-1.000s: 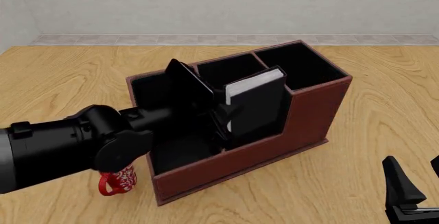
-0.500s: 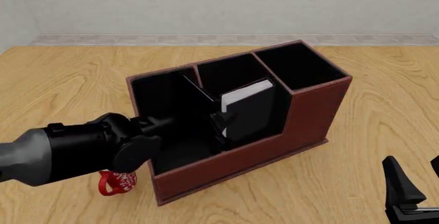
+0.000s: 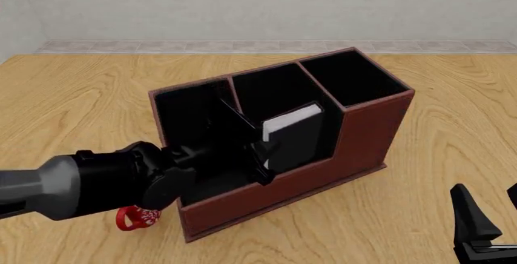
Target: Pick up the book and place it in the back compartment of the caddy.
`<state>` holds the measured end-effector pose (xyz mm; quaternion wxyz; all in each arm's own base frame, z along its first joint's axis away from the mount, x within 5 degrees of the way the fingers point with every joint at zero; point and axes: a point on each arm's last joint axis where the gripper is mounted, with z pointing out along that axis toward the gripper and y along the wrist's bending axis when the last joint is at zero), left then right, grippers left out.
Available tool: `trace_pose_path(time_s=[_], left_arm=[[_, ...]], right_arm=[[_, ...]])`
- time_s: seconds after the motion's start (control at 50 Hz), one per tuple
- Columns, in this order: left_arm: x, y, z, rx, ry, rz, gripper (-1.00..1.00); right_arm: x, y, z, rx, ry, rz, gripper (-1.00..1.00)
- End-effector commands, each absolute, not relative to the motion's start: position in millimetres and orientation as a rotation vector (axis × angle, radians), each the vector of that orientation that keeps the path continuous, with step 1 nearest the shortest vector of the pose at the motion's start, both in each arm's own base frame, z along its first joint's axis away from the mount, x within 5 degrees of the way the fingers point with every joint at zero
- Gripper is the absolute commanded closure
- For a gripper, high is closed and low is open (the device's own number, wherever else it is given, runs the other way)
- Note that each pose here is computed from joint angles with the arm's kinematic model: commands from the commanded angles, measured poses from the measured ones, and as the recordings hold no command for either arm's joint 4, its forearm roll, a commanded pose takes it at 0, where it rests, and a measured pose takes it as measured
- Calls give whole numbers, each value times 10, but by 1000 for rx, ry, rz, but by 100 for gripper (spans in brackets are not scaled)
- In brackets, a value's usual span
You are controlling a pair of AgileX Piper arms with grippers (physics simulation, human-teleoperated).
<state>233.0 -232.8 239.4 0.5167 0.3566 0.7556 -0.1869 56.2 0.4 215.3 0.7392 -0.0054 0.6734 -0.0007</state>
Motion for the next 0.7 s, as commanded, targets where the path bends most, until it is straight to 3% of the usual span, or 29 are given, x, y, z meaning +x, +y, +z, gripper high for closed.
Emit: trace_pose_path(time_s=[0.02, 0.04, 0.06, 0.7], left_arm=[[2331, -2342, 2437, 851, 1794, -451, 100], [2332, -2340, 2437, 851, 1795, -451, 100], [2333, -2335, 2442, 849, 1796, -450, -100], [2196, -2291, 2529, 858, 1775, -470, -100]], right_arm=[[562, 4, 2153, -12, 1478, -2, -100], [562, 4, 2153, -12, 1477, -2, -100], [562, 4, 2153, -12, 1478, -2, -100], [562, 4, 2153, -12, 1478, -2, -100]])
